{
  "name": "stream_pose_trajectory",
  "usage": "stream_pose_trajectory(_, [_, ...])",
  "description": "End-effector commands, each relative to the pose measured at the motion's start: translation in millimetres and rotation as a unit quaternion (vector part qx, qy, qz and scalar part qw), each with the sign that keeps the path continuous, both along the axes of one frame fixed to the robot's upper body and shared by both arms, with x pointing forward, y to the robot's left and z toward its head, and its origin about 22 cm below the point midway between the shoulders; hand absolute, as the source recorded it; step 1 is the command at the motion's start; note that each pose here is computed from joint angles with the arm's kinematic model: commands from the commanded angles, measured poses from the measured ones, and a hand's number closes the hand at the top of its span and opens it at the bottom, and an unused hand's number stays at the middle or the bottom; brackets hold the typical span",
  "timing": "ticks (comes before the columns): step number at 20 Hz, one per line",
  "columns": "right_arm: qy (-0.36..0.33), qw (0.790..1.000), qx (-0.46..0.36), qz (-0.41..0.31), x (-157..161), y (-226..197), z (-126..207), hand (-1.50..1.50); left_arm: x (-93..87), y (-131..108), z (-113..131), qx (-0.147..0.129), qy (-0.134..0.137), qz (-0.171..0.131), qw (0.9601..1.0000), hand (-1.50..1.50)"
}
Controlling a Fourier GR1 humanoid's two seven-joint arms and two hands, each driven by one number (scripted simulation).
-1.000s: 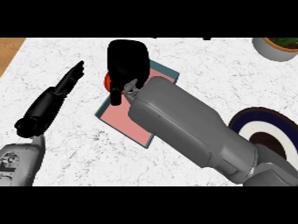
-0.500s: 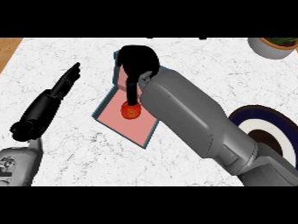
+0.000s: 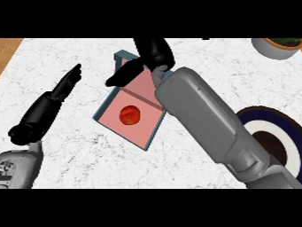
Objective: Pick the tomato from the plate and place it in the cardboard box
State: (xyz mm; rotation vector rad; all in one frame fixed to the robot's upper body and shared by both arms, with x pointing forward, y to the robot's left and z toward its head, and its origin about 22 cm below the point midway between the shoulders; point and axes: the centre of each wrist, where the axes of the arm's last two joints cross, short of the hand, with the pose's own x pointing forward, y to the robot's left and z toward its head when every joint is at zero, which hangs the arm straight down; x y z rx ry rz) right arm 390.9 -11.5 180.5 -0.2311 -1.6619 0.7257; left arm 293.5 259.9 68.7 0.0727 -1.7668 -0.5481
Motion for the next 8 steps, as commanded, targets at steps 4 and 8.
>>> stream_pose_trajectory(4, [0.026,0.972,0.214,-0.098,10.8,-41.7,-20.6,-1.50,7.9,-6.8,8.6,-0.003,0.008,0.010,0.9999,0.00])
stream_pose_trajectory(8, [0.005,0.964,0.237,-0.122,12.8,-68.8,-58.6,-1.50,-4.9,8.5,2.9,-0.003,0.003,0.013,0.9999,0.00])
